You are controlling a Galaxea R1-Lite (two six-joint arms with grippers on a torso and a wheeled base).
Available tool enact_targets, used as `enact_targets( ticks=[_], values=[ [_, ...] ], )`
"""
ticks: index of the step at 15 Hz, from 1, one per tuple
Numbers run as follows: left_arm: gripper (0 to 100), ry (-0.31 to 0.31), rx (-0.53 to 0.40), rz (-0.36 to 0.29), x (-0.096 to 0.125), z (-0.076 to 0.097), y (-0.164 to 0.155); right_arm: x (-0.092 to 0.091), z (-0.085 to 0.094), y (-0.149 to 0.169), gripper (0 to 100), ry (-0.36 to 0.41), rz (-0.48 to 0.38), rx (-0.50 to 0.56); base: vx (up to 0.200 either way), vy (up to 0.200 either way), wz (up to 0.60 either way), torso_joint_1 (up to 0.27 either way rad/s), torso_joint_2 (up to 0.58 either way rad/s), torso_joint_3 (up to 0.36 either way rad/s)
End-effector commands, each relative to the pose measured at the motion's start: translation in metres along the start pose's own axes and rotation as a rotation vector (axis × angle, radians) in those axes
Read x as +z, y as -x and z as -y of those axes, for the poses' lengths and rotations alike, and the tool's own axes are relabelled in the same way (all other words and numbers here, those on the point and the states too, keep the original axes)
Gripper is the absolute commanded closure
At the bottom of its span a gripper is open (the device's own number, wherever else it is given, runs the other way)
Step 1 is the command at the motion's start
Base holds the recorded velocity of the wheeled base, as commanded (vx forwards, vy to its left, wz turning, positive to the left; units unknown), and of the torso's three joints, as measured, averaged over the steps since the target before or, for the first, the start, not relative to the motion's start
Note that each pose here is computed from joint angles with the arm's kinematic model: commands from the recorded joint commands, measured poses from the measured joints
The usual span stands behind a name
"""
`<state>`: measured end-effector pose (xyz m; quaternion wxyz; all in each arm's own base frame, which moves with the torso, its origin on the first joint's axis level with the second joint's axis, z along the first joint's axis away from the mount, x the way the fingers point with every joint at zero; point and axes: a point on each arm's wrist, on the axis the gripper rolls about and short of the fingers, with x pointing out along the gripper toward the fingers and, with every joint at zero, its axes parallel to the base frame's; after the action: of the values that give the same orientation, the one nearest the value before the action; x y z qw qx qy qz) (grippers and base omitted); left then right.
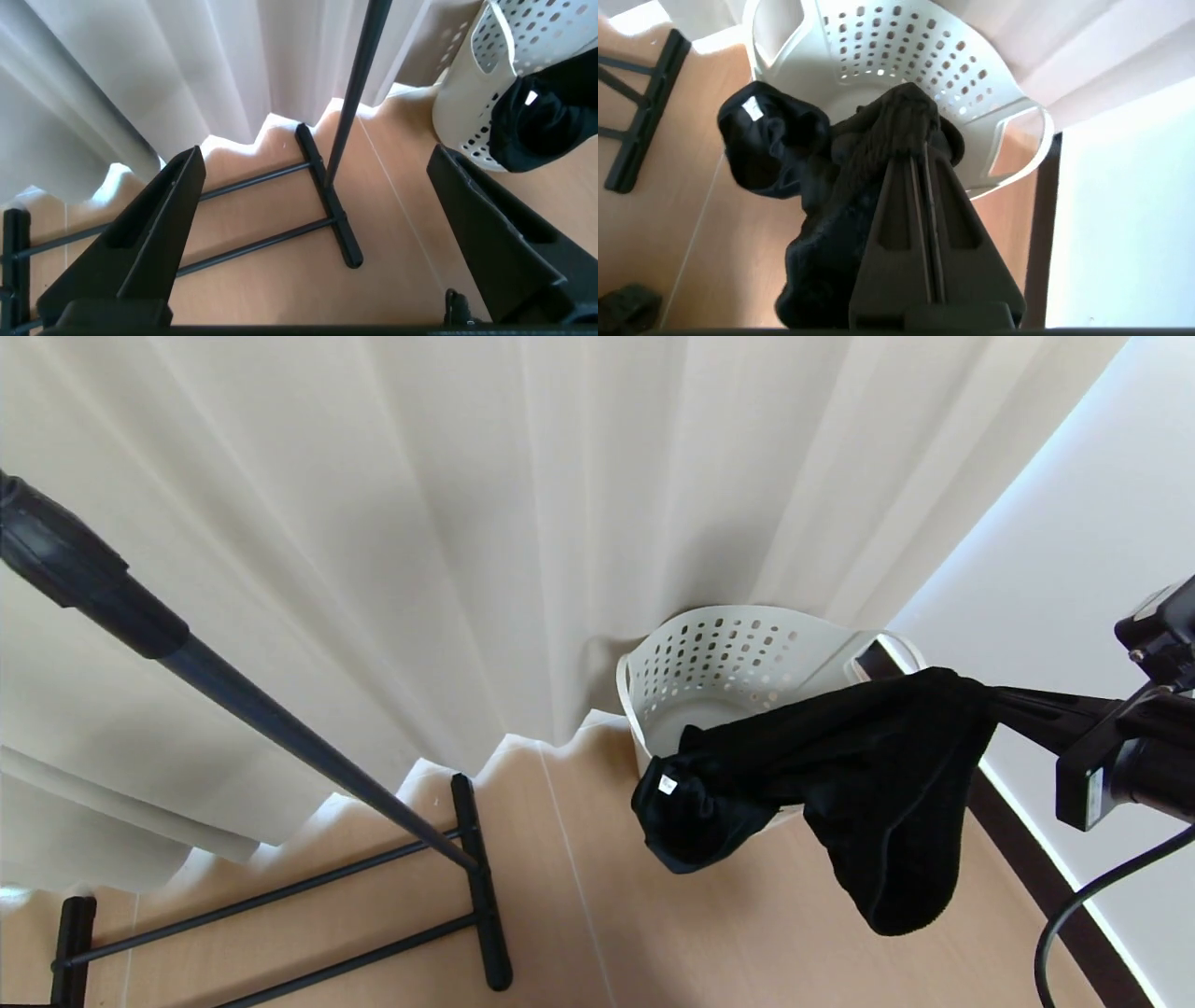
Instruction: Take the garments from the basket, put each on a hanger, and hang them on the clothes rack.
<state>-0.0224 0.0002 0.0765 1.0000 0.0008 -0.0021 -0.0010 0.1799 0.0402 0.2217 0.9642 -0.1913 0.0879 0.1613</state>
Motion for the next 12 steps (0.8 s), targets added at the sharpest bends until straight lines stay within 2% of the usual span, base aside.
enact_targets(
  ticks=[1, 4, 8, 12],
  values=[
    [0, 0.0, 0.0, 0.0, 0.0, 0.0, 0.0, -0.0071, 0.0007, -0.0108, 100, -0.005, -0.043, 0.004, 0.0, 0.0, 0.0, 0.002, 0.01, 0.193],
    [0, 0.0, 0.0, 0.0, 0.0, 0.0, 0.0, -0.0075, 0.0006, -0.0108, 100, -0.005, -0.045, 0.005, 0.0, 0.0, 0.0, 0.017, -0.22, 0.001],
    [0, 0.0, 0.0, 0.0, 0.0, 0.0, 0.0, -0.0151, -0.003, -0.0079, 100, -0.004, -0.054, 0.01, 0.0, 0.0, 0.0, 0.061, -0.41, -0.151],
    [0, 0.0, 0.0, 0.0, 0.0, 0.0, 0.0, -0.0151, -0.0032, -0.0094, 100, -0.001, -0.024, 0.0, 0.0, 0.0, 0.0, 0.095, -0.38, -0.093]
  ],
)
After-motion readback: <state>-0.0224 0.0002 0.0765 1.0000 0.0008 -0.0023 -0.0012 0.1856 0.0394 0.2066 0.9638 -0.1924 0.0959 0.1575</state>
